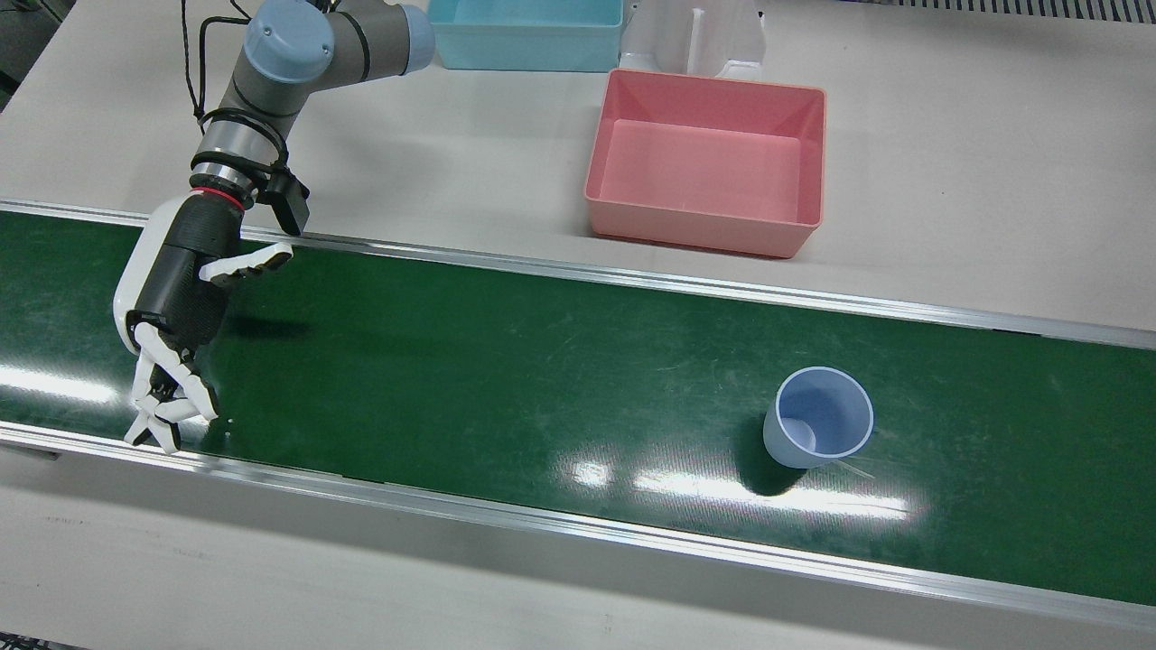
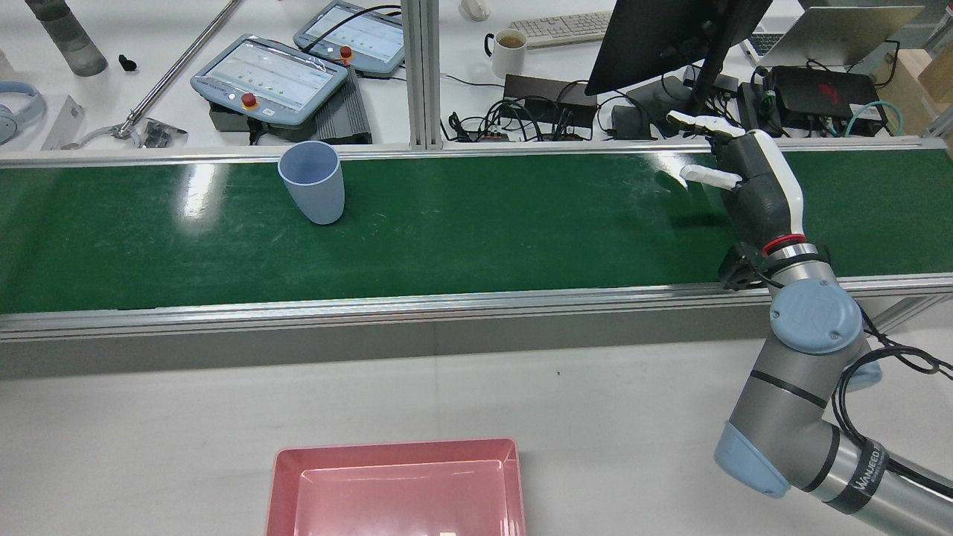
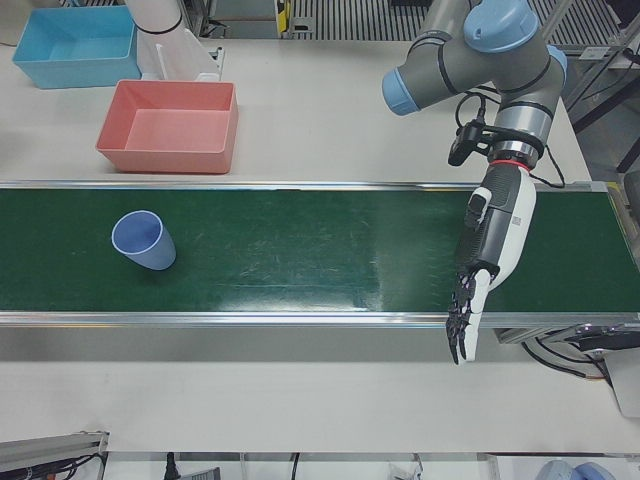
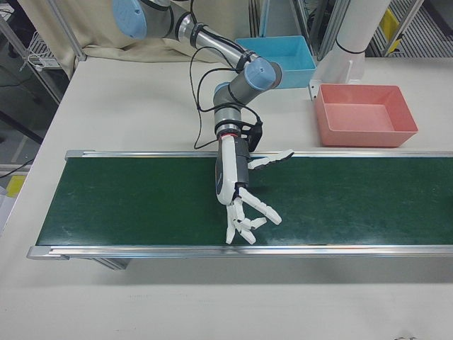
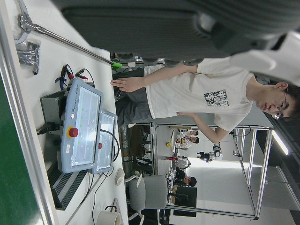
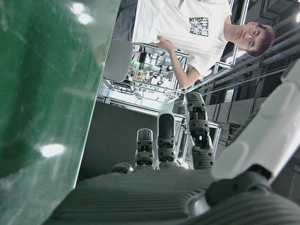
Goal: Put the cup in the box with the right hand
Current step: 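Hold the open right hand over the belt as the blue cup approaches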
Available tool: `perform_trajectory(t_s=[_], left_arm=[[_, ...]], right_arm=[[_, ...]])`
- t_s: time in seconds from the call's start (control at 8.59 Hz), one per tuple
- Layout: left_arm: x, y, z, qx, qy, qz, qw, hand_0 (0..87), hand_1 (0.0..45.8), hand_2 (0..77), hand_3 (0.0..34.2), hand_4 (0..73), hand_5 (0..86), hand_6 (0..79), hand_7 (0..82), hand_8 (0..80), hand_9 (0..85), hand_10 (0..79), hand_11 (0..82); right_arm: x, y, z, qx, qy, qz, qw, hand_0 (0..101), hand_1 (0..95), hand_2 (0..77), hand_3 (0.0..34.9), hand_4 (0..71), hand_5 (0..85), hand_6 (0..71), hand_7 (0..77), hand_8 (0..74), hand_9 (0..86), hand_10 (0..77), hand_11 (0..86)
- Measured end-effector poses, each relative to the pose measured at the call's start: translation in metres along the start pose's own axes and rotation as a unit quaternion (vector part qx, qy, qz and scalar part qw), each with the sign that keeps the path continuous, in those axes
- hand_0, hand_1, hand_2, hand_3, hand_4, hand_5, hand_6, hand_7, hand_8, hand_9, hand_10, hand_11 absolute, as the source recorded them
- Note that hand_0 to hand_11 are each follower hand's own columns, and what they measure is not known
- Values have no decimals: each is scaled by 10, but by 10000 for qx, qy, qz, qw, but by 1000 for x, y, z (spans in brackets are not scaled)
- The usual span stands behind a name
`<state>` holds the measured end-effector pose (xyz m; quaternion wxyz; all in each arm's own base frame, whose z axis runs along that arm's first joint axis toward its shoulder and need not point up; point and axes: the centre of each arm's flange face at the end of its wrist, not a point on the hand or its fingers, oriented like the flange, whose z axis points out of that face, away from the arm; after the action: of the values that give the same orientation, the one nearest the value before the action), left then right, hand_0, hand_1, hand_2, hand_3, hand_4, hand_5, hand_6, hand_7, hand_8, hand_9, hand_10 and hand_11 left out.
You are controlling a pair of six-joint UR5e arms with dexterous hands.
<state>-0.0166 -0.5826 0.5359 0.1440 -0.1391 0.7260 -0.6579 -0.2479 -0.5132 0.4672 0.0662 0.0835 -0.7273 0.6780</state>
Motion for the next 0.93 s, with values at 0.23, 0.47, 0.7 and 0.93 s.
perform_trajectory(t_s=[0.23,0.47,0.7,0.93], left_arm=[[0,0,0,0,0,0,10000,0,5,5,0,0,0,0,0,0,0,0,0],[0,0,0,0,0,0,10000,0,5,5,0,0,0,0,0,0,0,0,0],[0,0,0,0,0,0,10000,0,5,5,0,0,0,0,0,0,0,0,0],[0,0,0,0,5,1,10000,0,5,5,0,0,0,0,0,0,0,0,0]], right_arm=[[5,-1,4,23,8,-73,10000,407,5,16,0,273,11,120,589,76,218,5,5],[6,6,7,-17,-7,-68,10000,406,5,16,0,273,11,120,589,76,218,5,5],[5,7,9,-34,10,-67,10000,422,5,16,0,273,11,120,595,76,218,5,5],[5,5,9,-20,30,-94,9999,421,5,16,0,273,11,120,595,76,218,5,5]])
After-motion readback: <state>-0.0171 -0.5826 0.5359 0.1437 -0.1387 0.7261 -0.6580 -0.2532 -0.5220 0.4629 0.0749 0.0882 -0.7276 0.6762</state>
